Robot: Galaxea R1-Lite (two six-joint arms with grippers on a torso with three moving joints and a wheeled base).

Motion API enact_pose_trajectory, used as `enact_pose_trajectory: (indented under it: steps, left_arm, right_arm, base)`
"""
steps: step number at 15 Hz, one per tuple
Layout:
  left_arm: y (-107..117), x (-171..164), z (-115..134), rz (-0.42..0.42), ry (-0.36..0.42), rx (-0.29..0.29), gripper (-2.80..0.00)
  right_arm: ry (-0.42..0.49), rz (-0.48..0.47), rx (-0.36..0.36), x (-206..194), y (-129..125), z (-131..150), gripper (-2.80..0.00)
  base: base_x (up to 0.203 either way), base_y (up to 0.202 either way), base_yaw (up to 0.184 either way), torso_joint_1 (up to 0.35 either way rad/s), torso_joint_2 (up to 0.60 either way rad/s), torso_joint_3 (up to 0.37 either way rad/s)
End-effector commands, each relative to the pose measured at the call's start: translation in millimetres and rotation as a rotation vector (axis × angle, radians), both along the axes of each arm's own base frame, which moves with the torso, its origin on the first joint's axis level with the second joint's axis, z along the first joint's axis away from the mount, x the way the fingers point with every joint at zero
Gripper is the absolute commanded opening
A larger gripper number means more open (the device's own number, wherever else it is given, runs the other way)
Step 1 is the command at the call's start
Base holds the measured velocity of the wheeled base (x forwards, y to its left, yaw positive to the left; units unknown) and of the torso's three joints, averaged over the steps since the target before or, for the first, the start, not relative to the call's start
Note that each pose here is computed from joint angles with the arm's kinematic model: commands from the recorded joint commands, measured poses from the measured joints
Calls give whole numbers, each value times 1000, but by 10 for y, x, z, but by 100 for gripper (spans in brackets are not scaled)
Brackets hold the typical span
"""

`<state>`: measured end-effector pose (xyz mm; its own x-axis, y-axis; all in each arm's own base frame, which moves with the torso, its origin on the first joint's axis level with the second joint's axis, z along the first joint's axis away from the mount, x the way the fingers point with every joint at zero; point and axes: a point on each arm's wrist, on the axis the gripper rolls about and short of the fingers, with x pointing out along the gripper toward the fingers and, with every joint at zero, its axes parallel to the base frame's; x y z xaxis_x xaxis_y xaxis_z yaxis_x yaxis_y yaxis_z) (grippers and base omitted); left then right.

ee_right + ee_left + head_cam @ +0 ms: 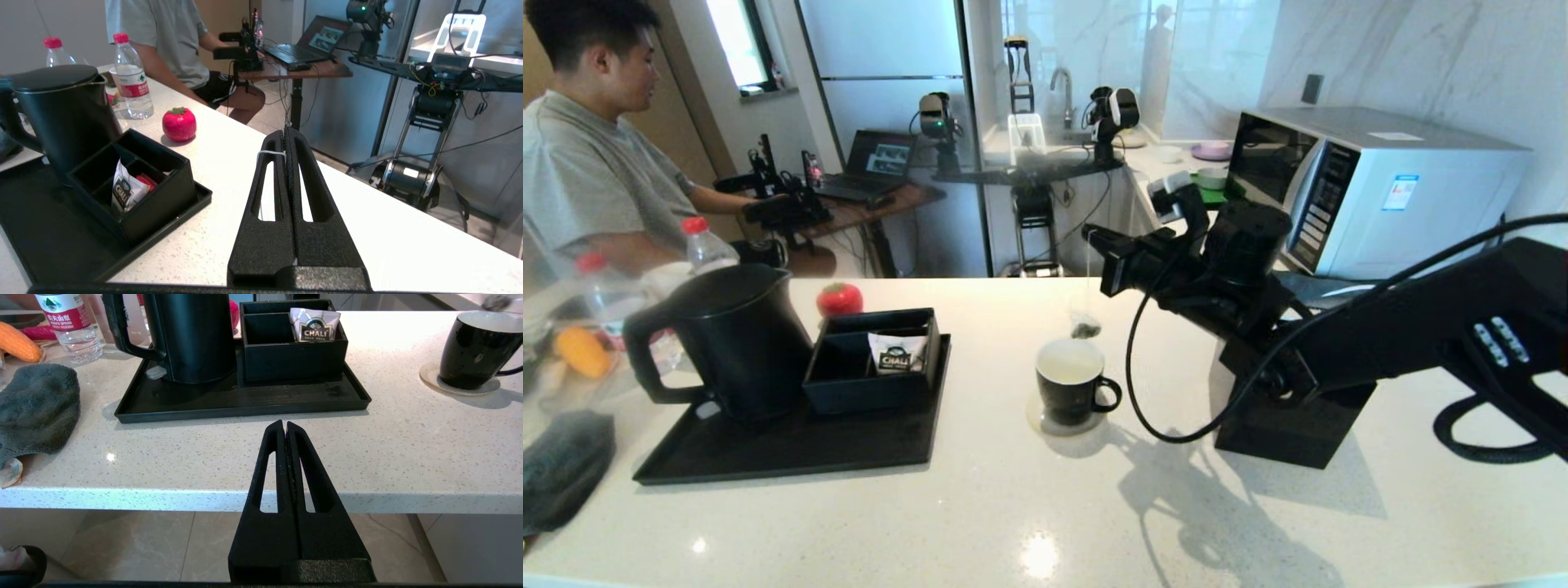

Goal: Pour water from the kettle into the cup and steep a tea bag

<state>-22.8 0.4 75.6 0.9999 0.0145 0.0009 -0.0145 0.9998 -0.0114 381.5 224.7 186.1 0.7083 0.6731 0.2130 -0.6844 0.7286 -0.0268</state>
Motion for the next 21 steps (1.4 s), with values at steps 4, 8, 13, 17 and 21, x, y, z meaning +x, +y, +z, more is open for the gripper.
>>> enact_pose_trajectory:
  steps: [4, 8, 13, 17, 21]
  left_arm:
    - [0, 0, 0, 0, -1, -1, -280]
    - [0, 0, 0, 1, -1, -1, -280]
    - [0, 0, 0, -1, -1, -1, -280]
    - [0, 0, 0, 1, -1, -1, -280]
    - [0, 0, 0, 0, -1, -1, -280]
  right_arm:
    - [3, -5, 3, 9, 54, -39, -280]
    - [-12, -10, 12, -31, 30, 75, -280]
    - [-16, -14, 0, -118, -22, 265, -280]
    - [-26, -13, 5, -164, -48, 358, -280]
    - [-26, -6, 5, -179, -24, 355, -280]
  base:
    - [0, 0, 0, 0, 0, 0]
    - [0, 0, 0, 0, 0, 0]
    - [0, 0, 0, 0, 0, 0]
    - [0, 0, 0, 0, 0, 0]
    - [0, 0, 0, 0, 0, 0]
